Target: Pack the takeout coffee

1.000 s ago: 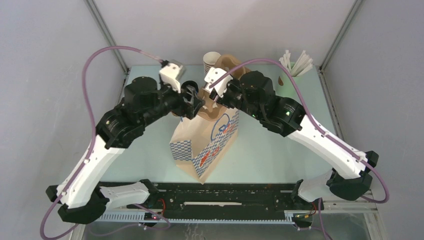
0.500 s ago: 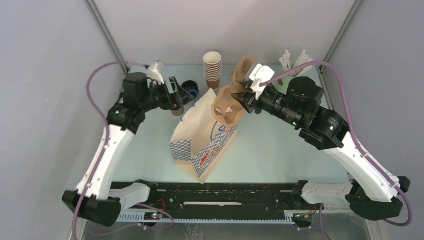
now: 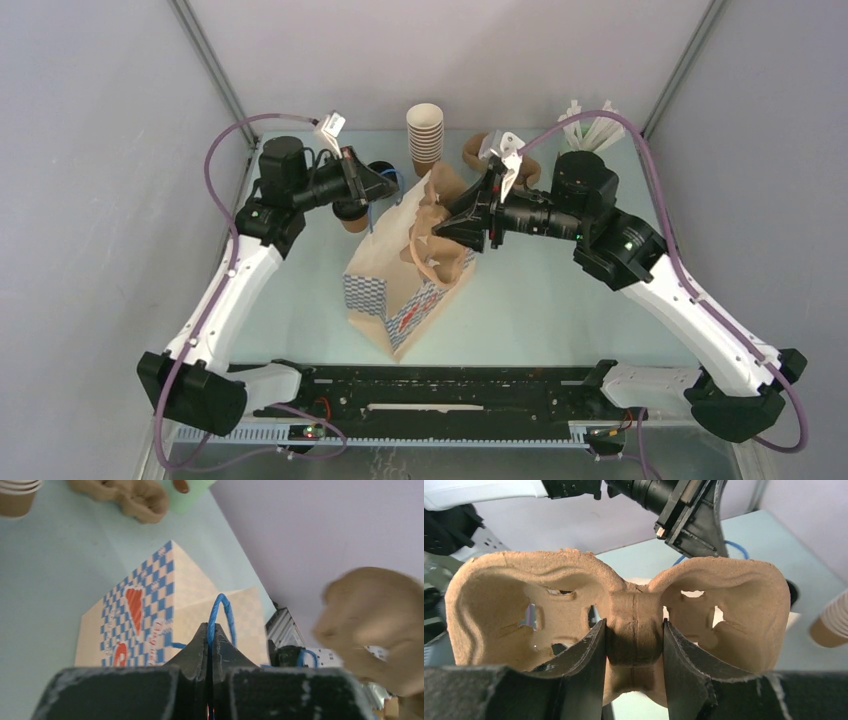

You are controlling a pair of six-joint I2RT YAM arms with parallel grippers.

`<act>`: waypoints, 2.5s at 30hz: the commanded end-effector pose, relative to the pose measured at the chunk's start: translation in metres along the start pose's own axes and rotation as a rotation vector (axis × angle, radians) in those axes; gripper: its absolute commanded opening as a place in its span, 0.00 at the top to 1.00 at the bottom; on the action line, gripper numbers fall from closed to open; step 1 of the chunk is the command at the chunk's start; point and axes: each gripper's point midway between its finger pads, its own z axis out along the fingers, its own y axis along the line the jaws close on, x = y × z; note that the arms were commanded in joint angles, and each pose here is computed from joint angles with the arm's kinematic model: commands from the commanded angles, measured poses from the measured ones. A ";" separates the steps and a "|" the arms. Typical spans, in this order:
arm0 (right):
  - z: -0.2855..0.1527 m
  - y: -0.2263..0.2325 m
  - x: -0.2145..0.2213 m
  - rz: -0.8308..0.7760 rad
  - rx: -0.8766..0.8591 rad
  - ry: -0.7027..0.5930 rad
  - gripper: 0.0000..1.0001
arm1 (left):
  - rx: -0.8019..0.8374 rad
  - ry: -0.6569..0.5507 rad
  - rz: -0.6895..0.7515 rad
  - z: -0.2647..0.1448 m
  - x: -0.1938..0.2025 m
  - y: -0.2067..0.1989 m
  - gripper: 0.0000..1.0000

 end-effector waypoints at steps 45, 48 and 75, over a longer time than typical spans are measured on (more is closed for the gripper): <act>0.035 -0.047 0.144 -0.052 0.344 0.199 0.77 | 0.442 0.014 0.207 -0.028 0.027 -0.134 1.00; 0.044 -0.057 0.146 -0.104 0.414 0.191 0.77 | 0.450 0.025 0.204 -0.028 0.030 -0.136 1.00; 0.065 -0.033 0.197 -0.124 0.299 0.382 0.72 | 0.537 -0.112 0.211 -0.038 0.025 -0.145 1.00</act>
